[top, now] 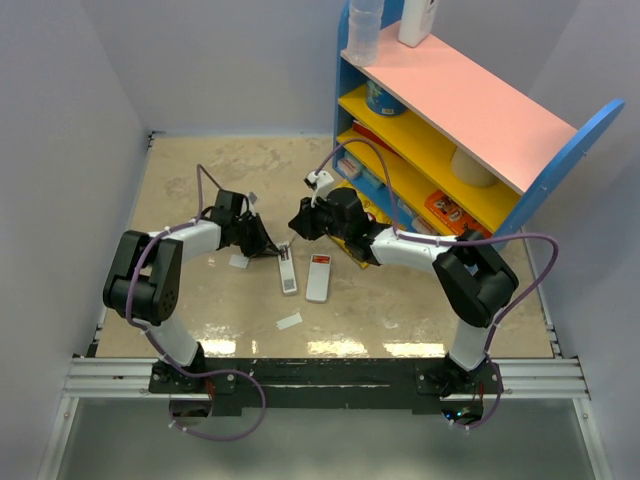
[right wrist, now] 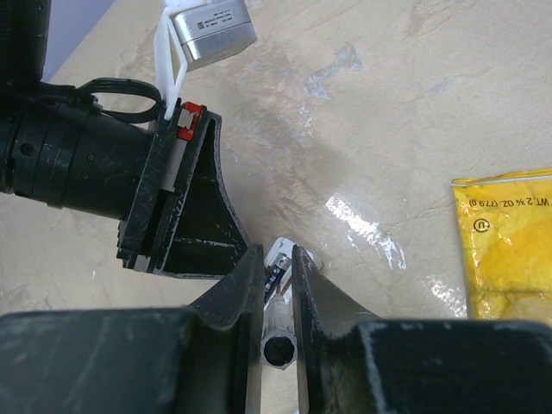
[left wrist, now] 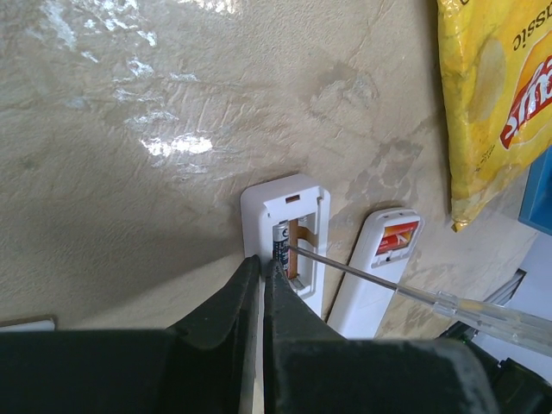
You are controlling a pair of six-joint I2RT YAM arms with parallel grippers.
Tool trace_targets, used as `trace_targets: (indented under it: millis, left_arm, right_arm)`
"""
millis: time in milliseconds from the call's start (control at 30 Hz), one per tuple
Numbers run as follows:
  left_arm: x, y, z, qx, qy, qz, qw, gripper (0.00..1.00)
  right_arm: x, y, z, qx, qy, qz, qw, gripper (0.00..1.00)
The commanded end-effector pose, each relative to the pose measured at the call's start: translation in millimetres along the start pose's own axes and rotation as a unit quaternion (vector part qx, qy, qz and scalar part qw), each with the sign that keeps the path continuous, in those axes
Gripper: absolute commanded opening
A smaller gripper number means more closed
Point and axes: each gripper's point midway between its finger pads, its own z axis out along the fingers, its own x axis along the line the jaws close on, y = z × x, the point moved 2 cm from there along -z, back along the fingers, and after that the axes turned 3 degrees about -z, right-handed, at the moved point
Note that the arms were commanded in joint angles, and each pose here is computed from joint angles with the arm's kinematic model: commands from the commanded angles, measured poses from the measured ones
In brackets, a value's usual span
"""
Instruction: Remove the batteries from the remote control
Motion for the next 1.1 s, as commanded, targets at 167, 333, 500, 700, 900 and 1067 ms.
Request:
trace_targets:
  millis: [167,333,500,700,900,1067]
  left_arm:
    - [-2,-10,3,0.004,-0.032,0.003,0.999,0.0]
    - [-3,-15,6,0.01,-0.043,0.001,0.999,0.0]
    - [-5,-16,7,0.011,-0.051,-0.003,0.999,0.0]
    - [-2,-18,8,0.012,-0.045,-0.006,0.999,0.0]
    - [1,-21,9,0.015,-0.042,-0.008,0.999,0.0]
    - [-4,-24,8,0.024,-0.061,-0.014,0.998,0.0]
  right_arm:
    - [-5,-60,2,0.058,0.002,0.008,0.998,0.0]
    - [17,-55,7,0.069,0.007,-0.069,0.995,0.0]
    - [29,-66,12,0.089,0.014,-0.121,0.989,0.0]
    - [1,-94,8,0.115,0.039,0.014,0.992,0.0]
    - [-24,-115,-3,0.125,0.026,0.062,0.99,0.0]
    - [-29,-124,-7,0.13,0.02,0.08,0.988,0.0]
